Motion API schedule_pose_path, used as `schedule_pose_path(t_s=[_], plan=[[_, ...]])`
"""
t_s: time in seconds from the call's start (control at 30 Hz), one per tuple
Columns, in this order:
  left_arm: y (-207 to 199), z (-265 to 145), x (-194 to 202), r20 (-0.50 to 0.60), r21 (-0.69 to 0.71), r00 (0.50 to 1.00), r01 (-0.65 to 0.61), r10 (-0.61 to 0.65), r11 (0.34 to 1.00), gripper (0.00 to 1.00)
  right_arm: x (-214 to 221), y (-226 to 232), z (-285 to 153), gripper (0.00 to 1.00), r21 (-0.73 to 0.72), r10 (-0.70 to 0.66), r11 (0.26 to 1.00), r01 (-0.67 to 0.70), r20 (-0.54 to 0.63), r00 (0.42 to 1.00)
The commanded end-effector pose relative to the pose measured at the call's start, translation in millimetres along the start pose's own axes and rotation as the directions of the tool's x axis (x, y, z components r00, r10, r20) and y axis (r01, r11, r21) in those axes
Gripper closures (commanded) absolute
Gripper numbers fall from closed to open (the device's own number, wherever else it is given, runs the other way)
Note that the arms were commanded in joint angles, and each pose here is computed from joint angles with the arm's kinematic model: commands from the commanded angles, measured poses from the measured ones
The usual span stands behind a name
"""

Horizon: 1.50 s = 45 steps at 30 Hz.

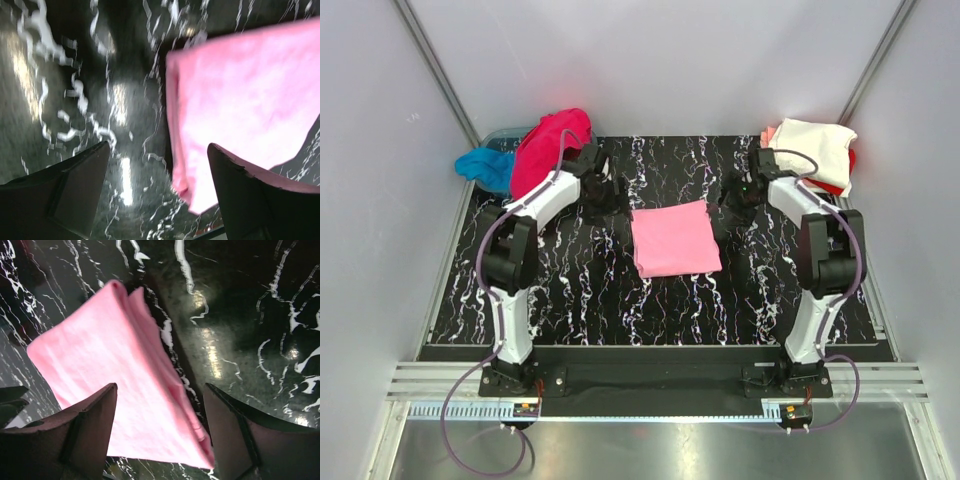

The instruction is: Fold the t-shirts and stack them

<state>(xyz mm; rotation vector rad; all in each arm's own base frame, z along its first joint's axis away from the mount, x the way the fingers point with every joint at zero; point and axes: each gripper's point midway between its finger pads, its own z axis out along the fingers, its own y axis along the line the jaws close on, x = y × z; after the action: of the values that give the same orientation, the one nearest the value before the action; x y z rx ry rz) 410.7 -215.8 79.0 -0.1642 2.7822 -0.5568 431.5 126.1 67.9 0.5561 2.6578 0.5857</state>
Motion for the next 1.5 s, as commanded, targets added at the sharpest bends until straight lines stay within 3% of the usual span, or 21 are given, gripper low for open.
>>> schedule_pose_path(t_s=[0.0,0.23,0.43,0.63,0.87,1.13,1.23,1.33,1.37,1.47], plan=[[-2.5,-14.1,-3.0,0.094,0.037,0.995,-0.022,0.019,0.999,0.17,-9.8,8.3,0.2,0.24,-0.182,-0.022,0.983,0.032,0.054,0.998],[-14.5,3.0,12.3,0.078,0.049,0.996,-0.057,0.054,0.997,0.23,-0.1,9.3,26.1,0.24,-0.345,-0.011,0.939,0.004,-0.016,1.0],[-7.0,39.1,17.3,0.031,0.012,0.998,-0.063,0.063,0.998,0.23,4.8,8.8,39.6,0.23,-0.369,-0.009,0.929,-0.011,-0.053,0.999],[28.1,75.6,24.9,-0.096,-0.148,0.994,-0.076,0.062,0.986,0.25,0.6,8.1,52.6,0.23,-0.357,0.011,0.933,-0.046,-0.099,0.995],[41.6,84.5,25.9,-0.103,-0.18,0.994,-0.062,0.044,0.982,0.25,9.7,14.2,69.0,0.27,-0.339,-0.011,0.939,-0.051,-0.179,0.984],[45.1,89.6,24.5,-0.11,-0.14,0.994,-0.033,0.017,0.99,0.25,31.1,25.9,75.5,0.43,-0.379,-0.069,0.925,-0.042,-0.274,0.959],[44.1,90.2,26.0,-0.118,-0.115,0.993,-0.028,0.014,0.993,0.25,32.0,29.4,73.7,0.56,-0.403,-0.077,0.914,-0.042,-0.276,0.958],[41.4,88.9,27.7,-0.116,-0.092,0.993,-0.035,0.024,0.995,0.25,30.7,34.4,71.2,0.78,-0.427,-0.091,0.904,-0.034,-0.269,0.959],[41.0,89.1,28.4,-0.115,-0.086,0.993,-0.037,0.027,0.996,0.25,29.1,35.9,68.9,0.92,-0.437,-0.1,0.899,-0.024,-0.259,0.961],[41.4,78.9,27.9,-0.059,-0.077,0.998,-0.041,0.036,0.996,0.24,24.8,47.6,56.3,1.0,-0.492,-0.113,0.871,-0.008,-0.217,0.97]])
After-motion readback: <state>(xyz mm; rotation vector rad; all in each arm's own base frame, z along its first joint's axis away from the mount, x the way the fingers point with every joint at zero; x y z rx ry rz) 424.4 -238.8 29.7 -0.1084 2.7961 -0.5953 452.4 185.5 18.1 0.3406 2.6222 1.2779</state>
